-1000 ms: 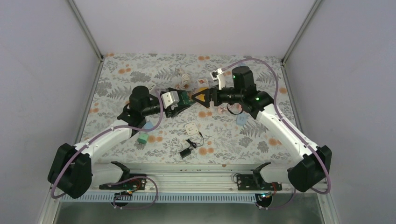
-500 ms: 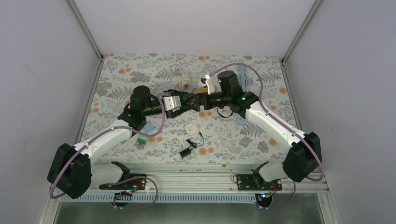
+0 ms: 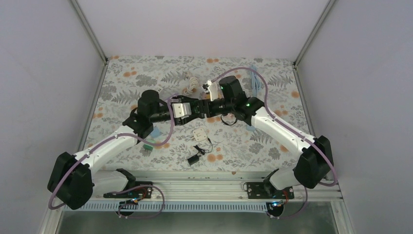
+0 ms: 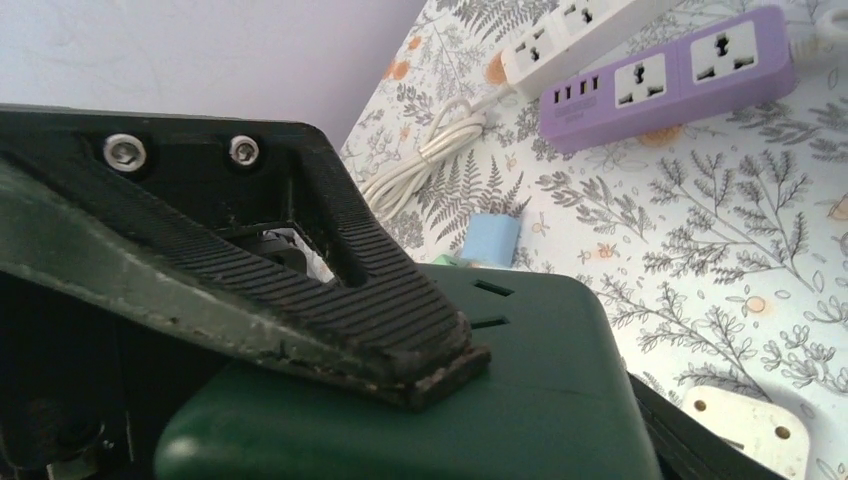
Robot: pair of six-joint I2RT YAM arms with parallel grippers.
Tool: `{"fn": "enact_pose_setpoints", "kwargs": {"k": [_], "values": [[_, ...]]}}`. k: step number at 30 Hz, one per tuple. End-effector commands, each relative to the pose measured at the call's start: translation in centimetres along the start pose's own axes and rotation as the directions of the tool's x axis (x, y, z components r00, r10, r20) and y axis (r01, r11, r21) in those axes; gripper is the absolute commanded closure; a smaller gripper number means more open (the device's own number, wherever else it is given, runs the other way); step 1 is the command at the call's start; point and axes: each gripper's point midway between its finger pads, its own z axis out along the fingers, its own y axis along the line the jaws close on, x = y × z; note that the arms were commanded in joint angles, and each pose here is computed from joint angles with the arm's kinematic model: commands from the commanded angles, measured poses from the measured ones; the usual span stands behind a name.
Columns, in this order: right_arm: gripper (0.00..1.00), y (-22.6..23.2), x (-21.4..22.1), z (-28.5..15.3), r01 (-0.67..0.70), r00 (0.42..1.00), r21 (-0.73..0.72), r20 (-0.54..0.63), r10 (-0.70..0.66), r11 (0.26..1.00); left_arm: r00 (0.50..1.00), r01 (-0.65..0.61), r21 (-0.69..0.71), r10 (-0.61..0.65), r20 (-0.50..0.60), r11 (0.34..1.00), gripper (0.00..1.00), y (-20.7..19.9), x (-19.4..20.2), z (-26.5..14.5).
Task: Insert the plug
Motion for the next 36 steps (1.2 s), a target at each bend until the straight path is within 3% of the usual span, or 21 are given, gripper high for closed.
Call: {"fn": "enact_pose_setpoints", "kwargs": {"k": [1,3,4,5,11,15,17,19,22,24,25,32,36], "values": [[0.45,-0.3,-1.9,-1.4,-0.023,0.995,0.071,0.100,0.016,0.997,0.988,-0.125,-0.022,0.126,0.084,0.992,0.39,0.2,-3.6,-1.0],[0.56,-0.2,-2.2,-1.8,-0.023,0.993,0.079,0.121,0.014,0.997,0.988,-0.128,-0.046,0.131,0.083,0.991,0.22,0.3,-3.6,-1.2],[0.60,-0.2,-2.3,-2.0,-0.020,0.991,0.083,0.130,0.009,0.996,0.988,-0.126,-0.061,0.131,0.083,0.990,0.06,0.4,-3.6,-1.4],[0.62,0.1,-2.5,-2.4,-0.010,0.990,0.085,0.140,-0.002,0.996,0.988,-0.124,-0.080,0.131,0.087,0.989,0.01,0.6,-3.7,-1.6],[0.62,-2.2,-3.9,-4.8,0.007,0.974,0.220,0.218,-0.056,0.975,0.990,-0.069,-0.263,0.099,0.100,0.962,0.00,3.0,-5.1,-3.4],[0.62,-5.6,-3.9,-6.2,-0.039,0.974,0.336,0.223,-0.040,0.941,0.989,0.072,-0.448,-0.006,0.147,0.891,0.00,6.1,-7.2,-6.4],[0.61,-7.2,-3.8,-7.3,-0.065,0.972,0.400,0.232,-0.032,0.914,0.966,0.252,-0.599,-0.162,0.201,0.760,0.00,8.9,-7.3,-9.2],[0.61,-8.9,-3.7,-8.7,-0.095,0.969,0.471,0.247,-0.028,0.877,0.897,0.431,-0.720,-0.344,0.276,0.544,0.00,11.5,-6.2,-12.6],[0.60,-11.2,-3.1,-10.8,-0.137,0.966,0.559,0.259,-0.016,0.818,0.804,0.480,-0.833,-0.518,0.293,0.275,0.00,12.8,-2.8,-16.7],[0.59,-12.9,-2.4,-12.0,-0.174,0.965,0.607,0.260,0.013,0.776,0.773,0.464,-0.865,-0.565,0.288,0.193,0.00,12.6,-1.3,-18.5],[0.59,-13.8,-1.9,-12.5,-0.196,0.965,0.626,0.259,0.036,0.755,0.768,0.448,-0.877,-0.576,0.279,0.172,0.00,12.3,-0.8,-19.1],[0.58,-18.9,1.8,-16.0,-0.328,0.941,0.739,0.313,0.131,0.588,0.786,0.401,-0.892,-0.579,0.216,0.211,0.00,10.2,0.9,-19.9],[0.58,-21.7,4.6,-17.0,-0.357,0.934,0.783,0.290,0.209,0.509,0.798,0.451,-0.851,-0.549,0.249,0.270,0.00,9.7,-0.9,-19.5]]}}
